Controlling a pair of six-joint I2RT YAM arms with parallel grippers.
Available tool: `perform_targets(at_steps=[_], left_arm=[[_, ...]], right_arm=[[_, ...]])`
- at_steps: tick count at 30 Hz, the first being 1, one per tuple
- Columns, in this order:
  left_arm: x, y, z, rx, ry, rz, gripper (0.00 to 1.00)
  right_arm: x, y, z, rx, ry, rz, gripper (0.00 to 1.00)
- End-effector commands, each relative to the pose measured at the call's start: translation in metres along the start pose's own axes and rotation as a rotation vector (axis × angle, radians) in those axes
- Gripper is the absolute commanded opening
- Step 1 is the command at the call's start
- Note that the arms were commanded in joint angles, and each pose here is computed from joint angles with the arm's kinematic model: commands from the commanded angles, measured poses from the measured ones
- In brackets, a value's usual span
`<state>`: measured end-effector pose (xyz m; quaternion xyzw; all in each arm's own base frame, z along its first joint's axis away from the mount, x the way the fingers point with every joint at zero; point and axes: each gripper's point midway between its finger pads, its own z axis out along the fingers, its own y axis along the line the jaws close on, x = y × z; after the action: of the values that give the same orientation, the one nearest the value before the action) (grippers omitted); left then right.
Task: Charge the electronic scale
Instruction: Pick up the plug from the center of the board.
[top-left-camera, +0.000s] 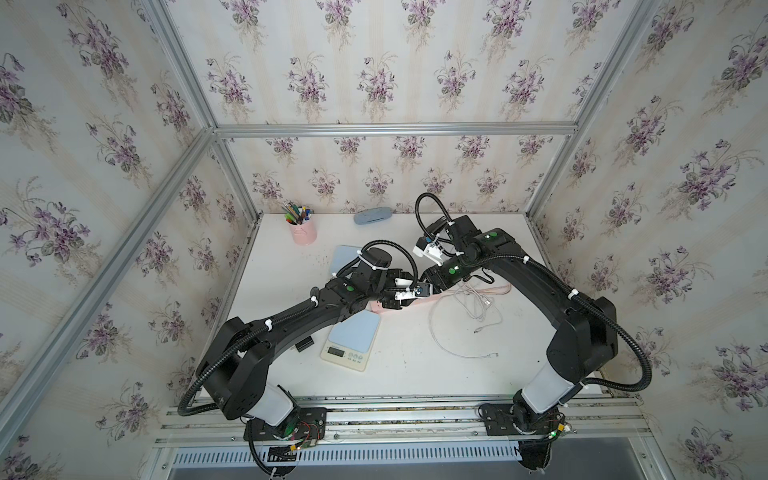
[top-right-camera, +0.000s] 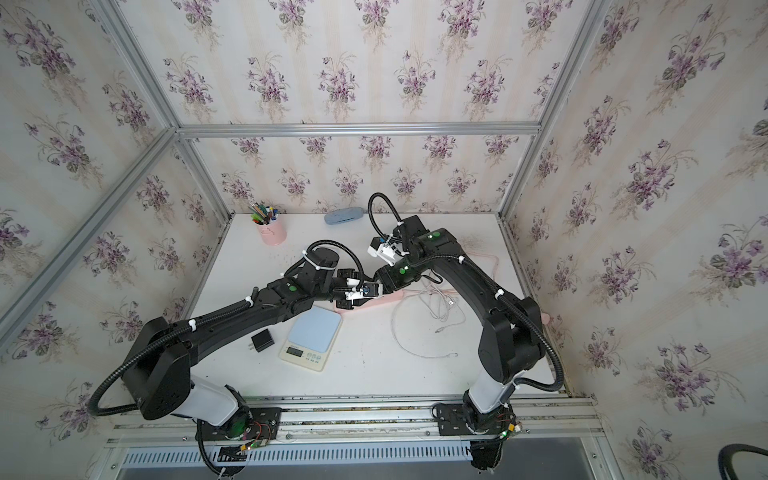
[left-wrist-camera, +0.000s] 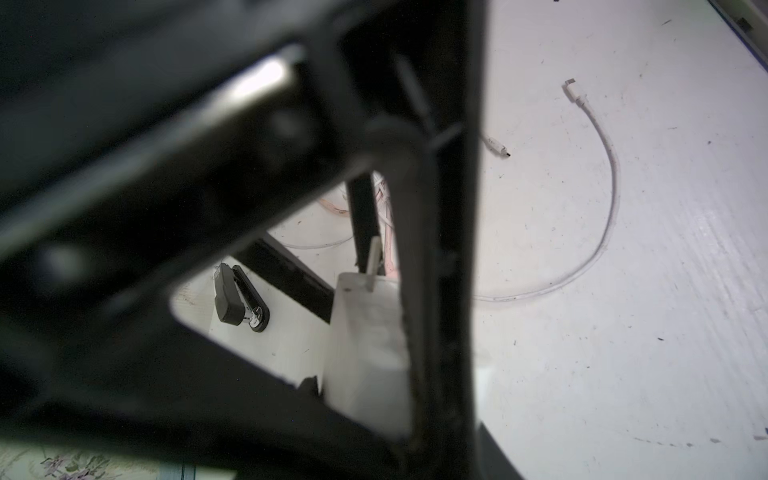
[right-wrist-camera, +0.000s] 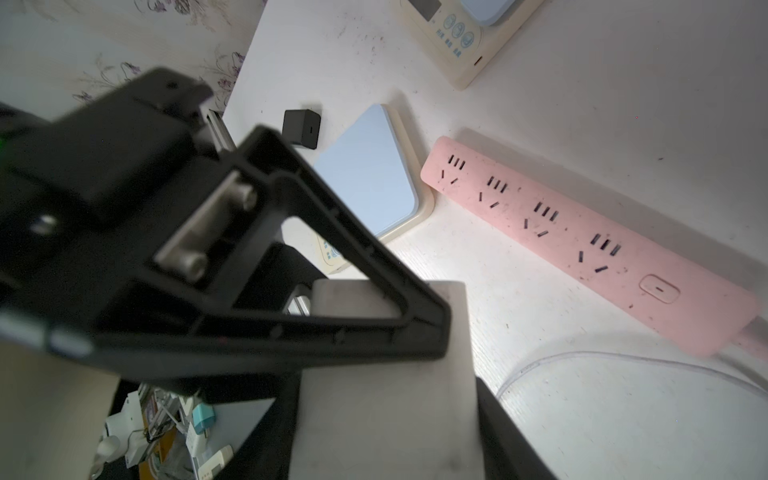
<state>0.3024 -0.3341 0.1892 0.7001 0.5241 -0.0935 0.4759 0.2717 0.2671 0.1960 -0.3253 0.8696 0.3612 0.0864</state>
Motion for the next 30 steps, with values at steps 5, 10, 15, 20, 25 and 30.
perform_targets(at_steps=[5,10,15,20,25,30], left_arm=[[-0.012,0.019,-0.012,-0.09,-0.043,-0.082,0.28],[-0.013,0.025,-0.025,-0.104,-0.034,-0.187,0.21],[-0.01,0.037,-0.047,-0.132,-0.059,-0.396,0.24],[-0.008,0.044,-0.053,-0.16,-0.039,-0.506,0.27],[-0.015,0.049,-0.053,-0.147,-0.057,-0.584,0.28],[-0.013,0.05,-0.053,-0.137,-0.05,-0.627,0.29]], right_arm=[[-0.008,0.02,0.003,-0.137,-0.053,-0.081,0.57],[-0.038,0.009,-0.021,-0.047,-0.214,-0.113,0.75],[-0.074,-0.005,-0.1,-0.049,-0.661,0.013,0.81],[-0.072,0.009,-0.099,-0.127,-0.745,0.06,0.87],[-0.07,0.022,-0.063,-0.215,-0.66,0.081,0.92],[-0.068,0.031,-0.042,-0.262,-0.595,0.078,0.92]])
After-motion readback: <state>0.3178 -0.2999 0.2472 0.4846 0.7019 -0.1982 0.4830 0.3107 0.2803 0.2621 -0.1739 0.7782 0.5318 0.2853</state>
